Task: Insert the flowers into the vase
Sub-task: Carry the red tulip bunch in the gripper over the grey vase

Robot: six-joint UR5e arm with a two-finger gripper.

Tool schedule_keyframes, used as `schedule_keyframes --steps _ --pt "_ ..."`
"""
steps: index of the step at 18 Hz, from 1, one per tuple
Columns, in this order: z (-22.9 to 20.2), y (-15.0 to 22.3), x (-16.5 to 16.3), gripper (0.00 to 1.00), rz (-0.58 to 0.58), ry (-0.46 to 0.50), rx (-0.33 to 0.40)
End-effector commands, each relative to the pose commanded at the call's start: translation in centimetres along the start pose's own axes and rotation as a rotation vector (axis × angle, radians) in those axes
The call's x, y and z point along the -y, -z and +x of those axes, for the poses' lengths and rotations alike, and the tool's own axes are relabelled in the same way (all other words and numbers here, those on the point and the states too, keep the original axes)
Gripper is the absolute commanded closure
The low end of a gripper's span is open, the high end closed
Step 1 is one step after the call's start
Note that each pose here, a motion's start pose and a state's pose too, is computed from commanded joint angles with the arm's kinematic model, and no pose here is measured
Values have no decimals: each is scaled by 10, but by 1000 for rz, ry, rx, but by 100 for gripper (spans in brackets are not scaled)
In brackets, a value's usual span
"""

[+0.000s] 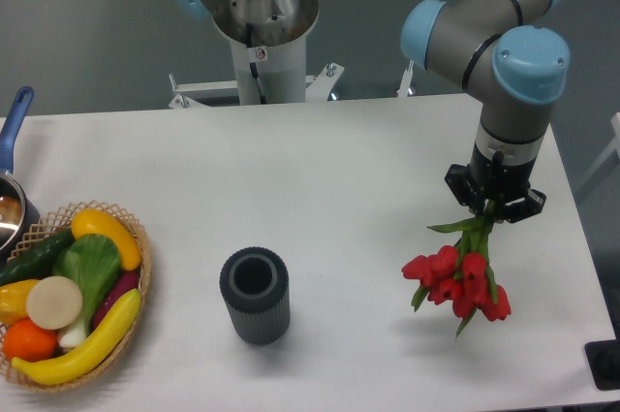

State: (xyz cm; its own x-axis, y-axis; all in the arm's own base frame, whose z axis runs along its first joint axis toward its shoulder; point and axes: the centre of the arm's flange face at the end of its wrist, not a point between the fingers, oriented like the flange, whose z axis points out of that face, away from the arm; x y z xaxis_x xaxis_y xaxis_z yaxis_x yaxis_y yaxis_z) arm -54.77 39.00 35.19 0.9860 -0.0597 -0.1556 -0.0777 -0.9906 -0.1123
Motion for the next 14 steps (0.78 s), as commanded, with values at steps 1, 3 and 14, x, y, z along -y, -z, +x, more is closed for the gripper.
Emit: schedule_keyframes --steps 1,3,14 --pt "0 -1 1 100 2 -1 -1" --pt "-1 1 1 100 11 0 3" --pt "-6 81 64 100 564 74 -20"
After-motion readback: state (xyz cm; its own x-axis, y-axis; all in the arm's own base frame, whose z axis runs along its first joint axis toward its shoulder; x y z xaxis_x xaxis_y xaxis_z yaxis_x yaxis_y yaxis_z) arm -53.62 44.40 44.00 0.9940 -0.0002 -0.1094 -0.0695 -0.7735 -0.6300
